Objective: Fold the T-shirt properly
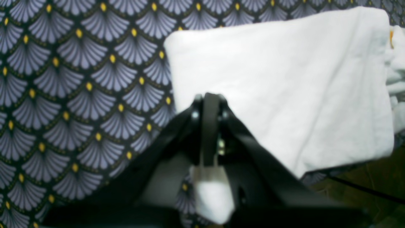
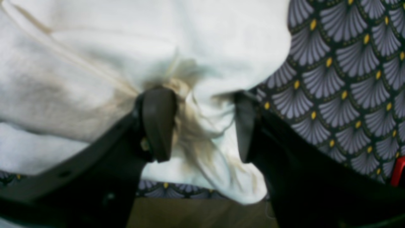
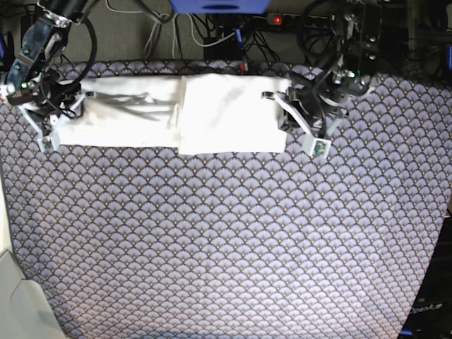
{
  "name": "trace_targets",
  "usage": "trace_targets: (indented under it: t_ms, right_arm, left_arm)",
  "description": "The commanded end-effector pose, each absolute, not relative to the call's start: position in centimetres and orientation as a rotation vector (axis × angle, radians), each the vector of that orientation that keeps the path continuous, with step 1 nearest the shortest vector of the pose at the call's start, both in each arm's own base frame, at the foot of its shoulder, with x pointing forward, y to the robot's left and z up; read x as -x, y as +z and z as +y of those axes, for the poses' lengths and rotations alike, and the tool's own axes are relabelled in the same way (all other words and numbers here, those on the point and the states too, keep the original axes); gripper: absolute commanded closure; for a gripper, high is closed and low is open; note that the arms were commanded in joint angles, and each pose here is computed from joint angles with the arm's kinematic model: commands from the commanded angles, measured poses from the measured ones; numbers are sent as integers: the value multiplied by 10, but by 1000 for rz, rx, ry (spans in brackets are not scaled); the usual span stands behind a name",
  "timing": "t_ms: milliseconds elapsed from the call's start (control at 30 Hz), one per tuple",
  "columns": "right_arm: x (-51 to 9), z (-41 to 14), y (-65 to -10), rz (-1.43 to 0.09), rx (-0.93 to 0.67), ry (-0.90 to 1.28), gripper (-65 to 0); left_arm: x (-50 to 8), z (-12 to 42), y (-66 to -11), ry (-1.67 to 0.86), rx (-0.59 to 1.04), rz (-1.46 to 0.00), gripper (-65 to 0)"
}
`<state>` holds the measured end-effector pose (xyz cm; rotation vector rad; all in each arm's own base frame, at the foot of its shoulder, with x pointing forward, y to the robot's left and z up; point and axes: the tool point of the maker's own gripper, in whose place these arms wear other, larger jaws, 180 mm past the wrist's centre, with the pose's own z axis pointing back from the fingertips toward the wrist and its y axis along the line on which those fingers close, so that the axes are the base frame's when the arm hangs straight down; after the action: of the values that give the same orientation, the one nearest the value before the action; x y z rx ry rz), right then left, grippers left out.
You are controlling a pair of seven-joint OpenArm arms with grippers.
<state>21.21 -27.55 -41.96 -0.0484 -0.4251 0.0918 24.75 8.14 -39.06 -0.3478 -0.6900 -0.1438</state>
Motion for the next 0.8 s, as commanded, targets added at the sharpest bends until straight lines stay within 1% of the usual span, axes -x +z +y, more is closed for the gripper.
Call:
trace_targets:
  t_ms: [0, 100, 200, 267, 333, 400, 633, 767]
  right_arm:
    - [-211, -269, -421, -417, 30, 105, -280]
    - [-211, -269, -421, -415, 29, 107, -253]
    - [-210, -268, -421, -413, 28, 110, -195]
    - [-210, -267, -422, -413, 27, 111, -132]
    - [-210, -267, -422, -413, 27, 111, -55]
    - [-210, -269, -421, -413, 30, 112, 0]
    - [-213, -270, -418, -425, 36, 110, 0]
    - [-218, -270, -408, -456, 55, 119, 0]
  left_arm:
    - [-252, 80, -382, -144, 358, -726, -4]
    - [-250, 80, -382, -145, 358, -723, -4]
    - [-250, 81, -383, -144, 357, -722, -4]
    - [-250, 84, -382, -139, 352, -724, -4]
    - [-252, 91, -382, -122, 338, -729, -4]
    - [-251, 99, -381, -106, 324, -735, -4]
    - [-253, 128, -368, -49, 271, -779, -4]
    - [-246, 142, -372, -17, 243, -767, -4]
